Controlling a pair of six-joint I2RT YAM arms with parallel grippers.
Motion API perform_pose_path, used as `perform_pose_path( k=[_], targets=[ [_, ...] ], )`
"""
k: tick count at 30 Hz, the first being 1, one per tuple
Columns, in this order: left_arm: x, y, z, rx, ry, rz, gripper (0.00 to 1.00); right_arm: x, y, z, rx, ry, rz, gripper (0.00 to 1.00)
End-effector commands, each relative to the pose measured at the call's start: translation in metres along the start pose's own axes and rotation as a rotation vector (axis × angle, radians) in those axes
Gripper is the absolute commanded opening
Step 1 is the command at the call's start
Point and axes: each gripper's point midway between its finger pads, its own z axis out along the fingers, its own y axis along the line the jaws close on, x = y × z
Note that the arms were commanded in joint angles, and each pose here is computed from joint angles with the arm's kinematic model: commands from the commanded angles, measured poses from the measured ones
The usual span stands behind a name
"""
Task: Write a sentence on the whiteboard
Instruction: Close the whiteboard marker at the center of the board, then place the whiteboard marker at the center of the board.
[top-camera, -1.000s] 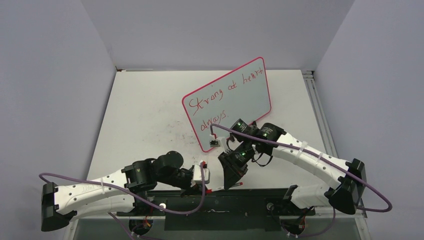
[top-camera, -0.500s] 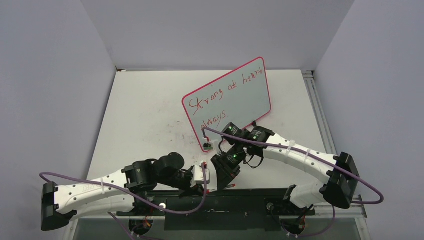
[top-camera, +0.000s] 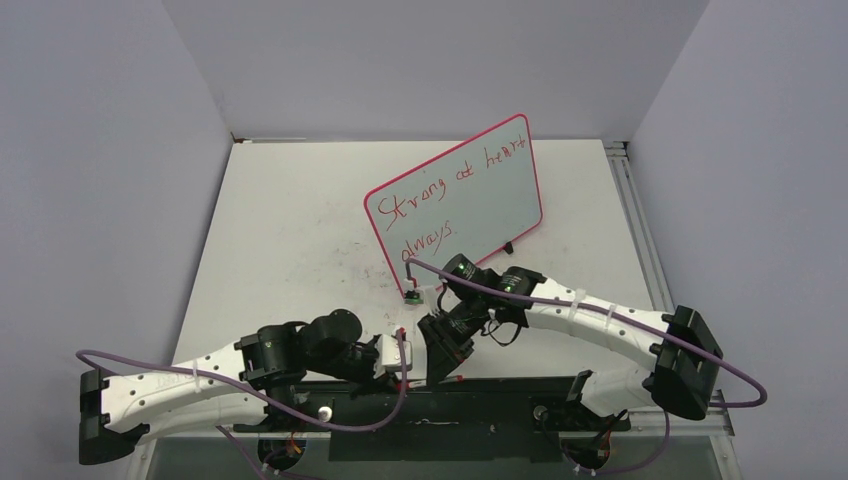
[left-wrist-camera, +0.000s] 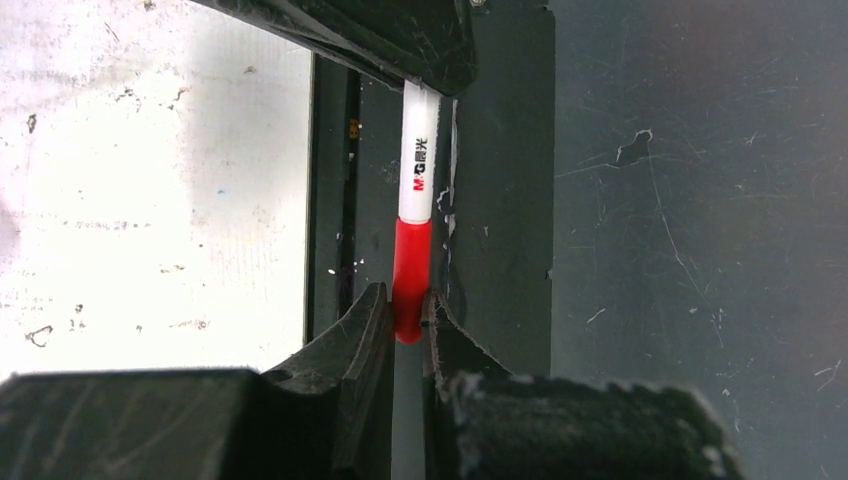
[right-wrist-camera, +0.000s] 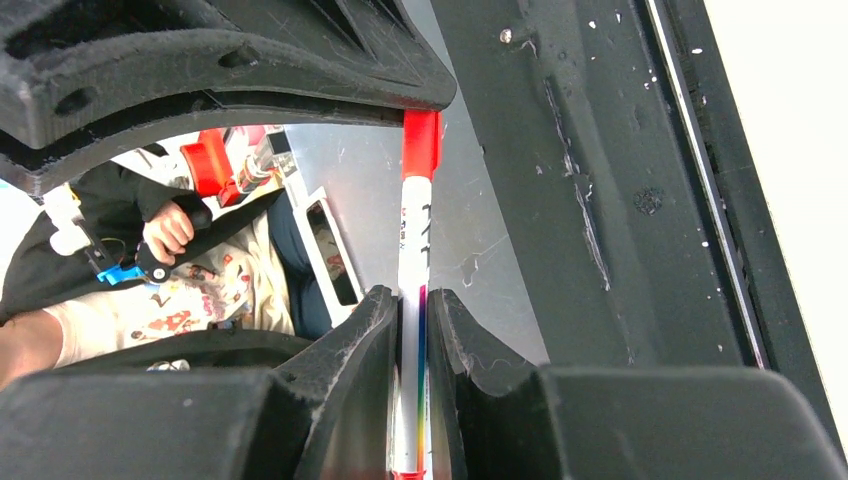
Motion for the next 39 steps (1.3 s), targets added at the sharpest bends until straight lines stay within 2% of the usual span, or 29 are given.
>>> perform_pose_path(
  k=[1,11,16,17,20,24,26,31,35,37,39],
  targets=[
    [-0.092,0.006,-0.012,-0.043,-0.333,0.12,0.0,-0.024,0.021,0.009,-0.073,-0.083,-0.127,0.05],
    [-0.109,0.004,-0.014,-0.04,-0.396,0.137,0.0,-0.028,0.028,0.014,-0.105,-0.138,-0.146,0.05],
    [-0.096,0.018,-0.014,-0.111,-0.31,0.108,0.0,-0.021,0.022,0.004,-0.025,-0.154,-0.161,0.05],
    [-0.093,0.023,-0.016,-0.146,-0.293,0.092,0.04,-0.019,0.019,0.0,0.006,-0.161,-0.165,0.05],
    [-0.086,0.038,-0.028,-0.245,-0.255,0.029,0.4,-0.019,0.009,-0.018,0.146,-0.203,-0.176,0.05],
    [-0.085,0.051,-0.049,-0.355,-0.277,-0.059,0.72,-0.021,-0.011,-0.045,0.334,-0.295,-0.174,0.05],
    [-0.087,0.057,-0.058,-0.401,-0.309,-0.116,0.78,-0.027,-0.018,-0.057,0.412,-0.355,-0.184,0.05],
    [-0.1,0.079,-0.076,-0.503,-0.433,-0.307,0.81,-0.048,-0.043,-0.101,0.652,-0.6,-0.117,0.05],
    [-0.085,0.123,-0.109,-0.722,-0.485,-0.47,0.89,-0.049,-0.058,-0.134,0.784,-0.772,-0.037,0.05],
    [-0.072,0.144,-0.129,-0.843,-0.501,-0.538,0.95,-0.043,-0.067,-0.149,0.852,-0.826,0.002,0.05],
    [-0.059,0.164,-0.148,-0.946,-0.507,-0.602,0.97,-0.036,-0.08,-0.16,0.932,-0.855,0.053,0.05]
  ],
)
